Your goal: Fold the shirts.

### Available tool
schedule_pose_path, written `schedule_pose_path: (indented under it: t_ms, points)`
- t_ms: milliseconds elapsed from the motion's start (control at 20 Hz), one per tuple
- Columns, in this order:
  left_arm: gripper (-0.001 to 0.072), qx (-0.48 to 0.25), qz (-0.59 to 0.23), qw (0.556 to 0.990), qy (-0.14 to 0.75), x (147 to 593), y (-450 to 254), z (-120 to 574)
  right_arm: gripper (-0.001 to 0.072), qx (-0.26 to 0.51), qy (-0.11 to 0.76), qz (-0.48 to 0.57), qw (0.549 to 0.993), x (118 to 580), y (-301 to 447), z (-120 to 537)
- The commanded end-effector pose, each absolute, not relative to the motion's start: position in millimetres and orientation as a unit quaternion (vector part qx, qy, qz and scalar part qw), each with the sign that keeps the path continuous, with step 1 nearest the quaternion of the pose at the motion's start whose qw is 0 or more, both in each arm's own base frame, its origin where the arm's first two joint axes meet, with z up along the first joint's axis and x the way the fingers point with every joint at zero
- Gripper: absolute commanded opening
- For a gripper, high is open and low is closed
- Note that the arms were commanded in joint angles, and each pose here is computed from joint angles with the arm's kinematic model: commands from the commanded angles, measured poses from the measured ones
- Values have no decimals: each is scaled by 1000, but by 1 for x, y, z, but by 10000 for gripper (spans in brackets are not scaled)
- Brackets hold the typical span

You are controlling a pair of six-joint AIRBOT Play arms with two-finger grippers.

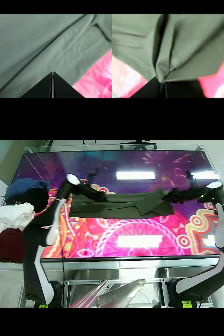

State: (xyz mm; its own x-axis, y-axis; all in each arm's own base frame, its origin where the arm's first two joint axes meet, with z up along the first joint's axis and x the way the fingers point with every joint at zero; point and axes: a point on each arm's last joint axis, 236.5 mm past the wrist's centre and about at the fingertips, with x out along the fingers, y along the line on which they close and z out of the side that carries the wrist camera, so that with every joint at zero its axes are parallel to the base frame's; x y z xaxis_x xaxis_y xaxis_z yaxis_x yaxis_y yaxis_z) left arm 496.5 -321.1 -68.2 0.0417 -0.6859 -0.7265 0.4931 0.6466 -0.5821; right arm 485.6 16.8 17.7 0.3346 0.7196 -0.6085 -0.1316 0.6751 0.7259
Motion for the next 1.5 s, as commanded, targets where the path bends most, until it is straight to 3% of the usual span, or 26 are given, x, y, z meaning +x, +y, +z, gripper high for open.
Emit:
schedule_pose_path:
  t_ms: [0, 200, 350, 550, 650, 800, 1000, 1050, 1100, 1150, 1250, 1300, 1450]
  points:
    - [-3, -91, -410, 719, 554, 488, -387, -106, 23, 300, 470, 332, 761, 474, 39, 80]
    - [0, -117, -389, 740, 536, 493, -411, -116, 23, 289, 451, 359, 764, 470, 62, 106]
    - [7, -155, -398, 724, 541, 486, -420, -108, 23, 285, 453, 372, 758, 468, 77, 108]
    - [6, -186, -447, 689, 538, 485, -378, -12, 23, 293, 449, 388, 750, 473, 119, 116]
    - [6, -176, -464, 687, 531, 480, -326, 51, 23, 297, 418, 406, 757, 487, 168, 128]
    - [8, -176, -449, 723, 494, 479, -249, 123, 24, 307, 379, 412, 770, 505, 277, 121]
    - [8, -165, -430, 762, 456, 470, -192, 152, 27, 297, 278, 417, 813, 499, 455, 68]
    - [9, -164, -427, 764, 455, 467, -185, 149, 214, 290, 278, 420, 814, 484, 494, 43]
    - [10, -167, -423, 763, 459, 464, -181, 143, 574, 287, 286, 423, 811, 467, 527, 16]
    - [16, -169, -421, 760, 465, 460, -178, 137, 621, 293, 299, 431, 800, 452, 548, 1]
    - [16, -173, -418, 755, 475, 454, -168, 125, 612, 315, 308, 449, 777, 437, 561, 5]
    - [16, -179, -412, 756, 476, 454, -161, 122, 560, 320, 299, 456, 774, 441, 556, 19]
    - [16, -198, -394, 762, 475, 458, -138, 117, 514, 304, 264, 485, 776, 462, 525, 68]
